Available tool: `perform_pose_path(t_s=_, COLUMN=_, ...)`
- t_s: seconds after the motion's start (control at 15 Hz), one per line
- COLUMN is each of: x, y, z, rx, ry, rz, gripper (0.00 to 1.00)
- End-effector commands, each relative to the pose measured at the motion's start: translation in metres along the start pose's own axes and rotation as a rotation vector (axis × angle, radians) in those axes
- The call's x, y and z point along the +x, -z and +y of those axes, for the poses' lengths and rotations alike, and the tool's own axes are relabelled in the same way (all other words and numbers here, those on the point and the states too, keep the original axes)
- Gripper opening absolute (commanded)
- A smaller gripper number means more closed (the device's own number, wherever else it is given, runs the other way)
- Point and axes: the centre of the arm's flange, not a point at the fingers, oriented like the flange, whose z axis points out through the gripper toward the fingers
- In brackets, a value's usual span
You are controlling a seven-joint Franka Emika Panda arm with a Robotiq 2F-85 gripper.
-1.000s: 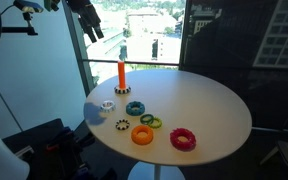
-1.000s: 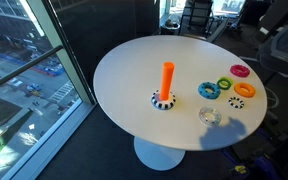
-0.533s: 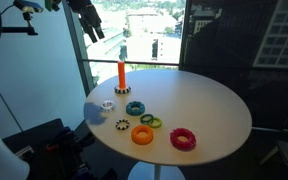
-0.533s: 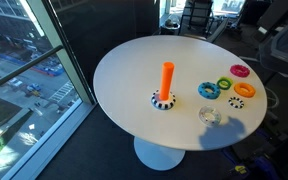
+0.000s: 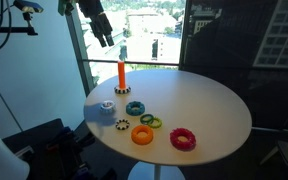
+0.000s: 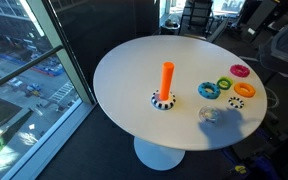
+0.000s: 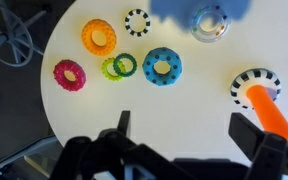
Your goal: Put the blue ring on the stack
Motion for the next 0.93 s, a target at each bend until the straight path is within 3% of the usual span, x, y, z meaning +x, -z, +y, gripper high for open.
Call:
perform_pose_path(t_s=0.0, x=0.014, y=-0.029, z=0.012, rx=0.054, ry=-0.015, rz=-0.041, gripper=1.00)
perform_pose_path(t_s=0.87, x=0.033, y=-0.157, z=0.029, rx=0.263, ry=-0.026, rz=-0.163, gripper=1.00)
